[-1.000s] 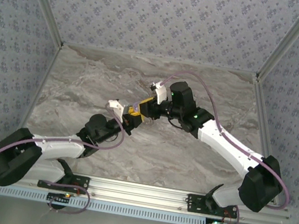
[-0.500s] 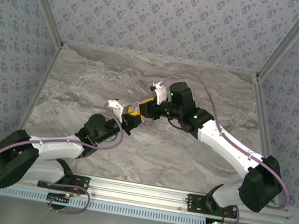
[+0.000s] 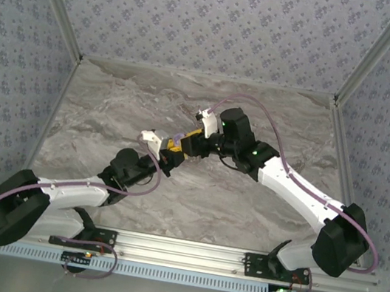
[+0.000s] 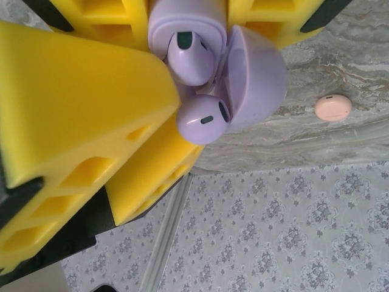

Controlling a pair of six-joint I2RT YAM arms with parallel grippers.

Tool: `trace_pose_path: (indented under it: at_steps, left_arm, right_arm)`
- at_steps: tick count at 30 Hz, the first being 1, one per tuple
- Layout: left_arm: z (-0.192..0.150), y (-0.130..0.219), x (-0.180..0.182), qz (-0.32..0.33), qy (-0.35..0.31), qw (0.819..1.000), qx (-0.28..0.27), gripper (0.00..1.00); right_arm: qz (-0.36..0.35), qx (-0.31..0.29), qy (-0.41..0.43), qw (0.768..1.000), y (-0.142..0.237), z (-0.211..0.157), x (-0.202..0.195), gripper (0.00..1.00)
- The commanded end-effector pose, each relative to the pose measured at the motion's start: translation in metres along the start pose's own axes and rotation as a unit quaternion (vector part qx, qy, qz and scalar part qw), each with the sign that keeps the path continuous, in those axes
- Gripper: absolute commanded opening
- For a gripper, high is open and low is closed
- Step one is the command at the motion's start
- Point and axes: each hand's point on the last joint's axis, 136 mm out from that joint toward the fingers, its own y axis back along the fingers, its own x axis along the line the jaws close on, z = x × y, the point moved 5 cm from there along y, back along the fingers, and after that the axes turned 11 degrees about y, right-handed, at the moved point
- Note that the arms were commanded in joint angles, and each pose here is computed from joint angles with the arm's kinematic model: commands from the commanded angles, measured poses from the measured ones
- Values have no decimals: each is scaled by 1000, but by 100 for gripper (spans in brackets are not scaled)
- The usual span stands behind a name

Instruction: Insert wireless bluetooth earbuds into charging case

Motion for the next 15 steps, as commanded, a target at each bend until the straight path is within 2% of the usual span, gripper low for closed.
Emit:
trace_pose_path:
  at_steps: [1, 15]
  left_arm:
    - [23, -3, -17, -27, -15, 999, -32, 24]
    - [19, -4, -19, -28, -32, 999, -19, 24]
  right_arm:
    - [6, -8, 18, 1000, 11, 11, 12, 45]
    - [-28, -13, 25, 999, 24, 20, 11, 56]
